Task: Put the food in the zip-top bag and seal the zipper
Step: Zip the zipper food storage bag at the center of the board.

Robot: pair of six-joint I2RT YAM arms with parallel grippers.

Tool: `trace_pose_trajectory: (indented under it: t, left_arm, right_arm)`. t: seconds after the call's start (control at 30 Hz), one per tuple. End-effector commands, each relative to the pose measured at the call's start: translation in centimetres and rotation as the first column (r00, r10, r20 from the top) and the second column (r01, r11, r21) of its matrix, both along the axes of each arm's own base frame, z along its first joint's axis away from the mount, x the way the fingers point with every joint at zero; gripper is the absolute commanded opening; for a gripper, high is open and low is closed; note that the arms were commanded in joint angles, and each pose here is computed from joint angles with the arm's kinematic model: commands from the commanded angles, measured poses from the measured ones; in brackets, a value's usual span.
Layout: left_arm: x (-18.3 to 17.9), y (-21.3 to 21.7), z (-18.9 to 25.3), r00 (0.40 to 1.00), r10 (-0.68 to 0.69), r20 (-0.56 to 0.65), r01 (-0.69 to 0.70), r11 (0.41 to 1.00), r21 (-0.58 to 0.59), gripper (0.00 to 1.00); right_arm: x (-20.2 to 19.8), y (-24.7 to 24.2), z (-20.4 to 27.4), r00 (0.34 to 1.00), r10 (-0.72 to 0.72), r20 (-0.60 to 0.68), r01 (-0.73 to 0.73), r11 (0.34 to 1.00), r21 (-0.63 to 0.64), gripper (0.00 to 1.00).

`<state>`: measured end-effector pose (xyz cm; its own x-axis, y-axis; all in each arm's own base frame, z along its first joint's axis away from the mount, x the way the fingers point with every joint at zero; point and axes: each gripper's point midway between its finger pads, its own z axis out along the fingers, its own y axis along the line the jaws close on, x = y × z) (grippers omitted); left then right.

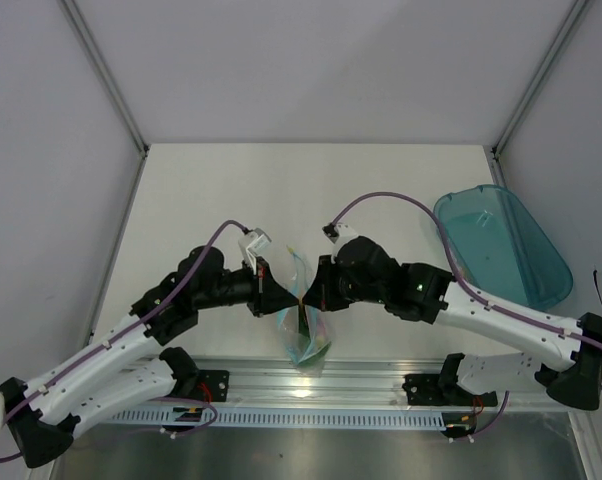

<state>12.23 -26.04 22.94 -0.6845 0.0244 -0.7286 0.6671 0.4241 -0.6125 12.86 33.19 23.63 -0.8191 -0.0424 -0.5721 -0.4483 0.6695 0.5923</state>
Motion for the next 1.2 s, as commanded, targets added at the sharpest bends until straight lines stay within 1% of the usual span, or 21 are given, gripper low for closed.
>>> trace_pose_trajectory:
  t: [0.0, 0.03, 0.1, 0.13, 0.2, 0.23, 0.33, 0.5, 0.6, 0.67, 0.8, 0.83, 0.93, 1.17]
  left_arm:
    - [-0.4, -0.7, 3.7, 0.992, -0.063, 0.108, 0.072, 0.994, -0.08, 0.03]
    - [-0.5, -0.8, 3.6, 0.992, -0.065, 0.105, 0.075, 0.994, -0.086, 0.06]
    - [-0.6, -0.9, 3.4, 0.993, -0.071, 0.099, 0.08, 0.993, -0.091, 0.09]
    - [-0.6, -1.0, 3.4, 0.993, -0.075, 0.096, 0.084, 0.991, -0.1, 0.18]
    - [-0.8, -0.9, 3.5, 0.993, -0.074, 0.096, 0.085, 0.991, -0.107, 0.29]
    - [-0.8, -0.8, 3.4, 0.993, -0.073, 0.095, 0.083, 0.991, -0.106, 0.42]
    - [-1.0, -0.5, 3.1, 0.993, -0.072, 0.098, 0.082, 0.992, -0.099, 0.58]
    - [-1.4, 0.5, 2.1, 0.993, -0.053, 0.106, 0.063, 0.994, -0.085, 0.66]
    - [-1.8, 0.9, 1.4, 0.993, -0.057, 0.103, 0.064, 0.995, -0.072, 0.69]
    - [-2.2, 1.0, 0.8, 0.993, -0.075, 0.093, 0.081, 0.995, -0.062, 0.7]
    - [-2.6, 1.2, 0.6, 0.993, -0.079, 0.091, 0.085, 0.994, -0.064, 0.73]
    - [-2.6, 1.3, 0.8, 0.993, -0.071, 0.09, 0.077, 0.995, -0.061, 0.74]
    - [-2.7, 1.2, 1.0, 0.993, -0.074, 0.093, 0.079, 0.995, -0.058, 0.74]
    - [-3.8, 0.1, 1.3, 0.987, -0.118, 0.11, 0.124, 0.991, -0.05, 0.77]
  right_arm:
    - [-0.2, 1.4, 1.3, 0.99, -0.114, -0.082, 0.123, 0.987, 0.108, 0.0]
    - [-0.3, 1.5, 1.1, 0.987, -0.143, -0.072, 0.149, 0.984, 0.099, 0.0]
    - [-0.2, 1.7, 1.2, 0.977, -0.194, -0.085, 0.202, 0.974, 0.104, 0.0]
    - [0.2, 1.6, 0.7, 0.97, -0.232, -0.073, 0.238, 0.967, 0.087, 0.0]
    - [0.1, 1.8, 0.5, 0.961, -0.263, -0.09, 0.27, 0.959, 0.084, 0.0]
    - [0.1, 1.7, 0.2, 0.956, -0.279, -0.094, 0.287, 0.955, 0.077, 0.0]
    - [0.3, 1.6, 0.2, 0.937, -0.334, -0.108, 0.343, 0.936, 0.085, 0.0]
    - [0.8, 0.9, 0.6, 0.894, -0.435, -0.106, 0.445, 0.89, 0.102, 0.0]
    - [0.9, 0.5, 0.1, 0.857, -0.495, -0.142, 0.509, 0.856, 0.093, 0.0]
    - [1.2, 0.0, -0.4, 0.831, -0.537, -0.145, 0.551, 0.831, 0.076, 0.0]
    - [1.2, 0.0, -0.4, 0.804, -0.573, -0.157, 0.589, 0.805, 0.078, 0.0]
    - [1.2, 0.2, -0.5, 0.785, -0.595, -0.173, 0.613, 0.787, 0.075, 0.0]
    - [1.3, 0.4, -0.8, 0.766, -0.614, -0.191, 0.634, 0.77, 0.073, 0.0]
    - [1.9, 1.2, 0.7, 0.746, -0.629, -0.219, 0.661, 0.739, 0.13, 0.0]
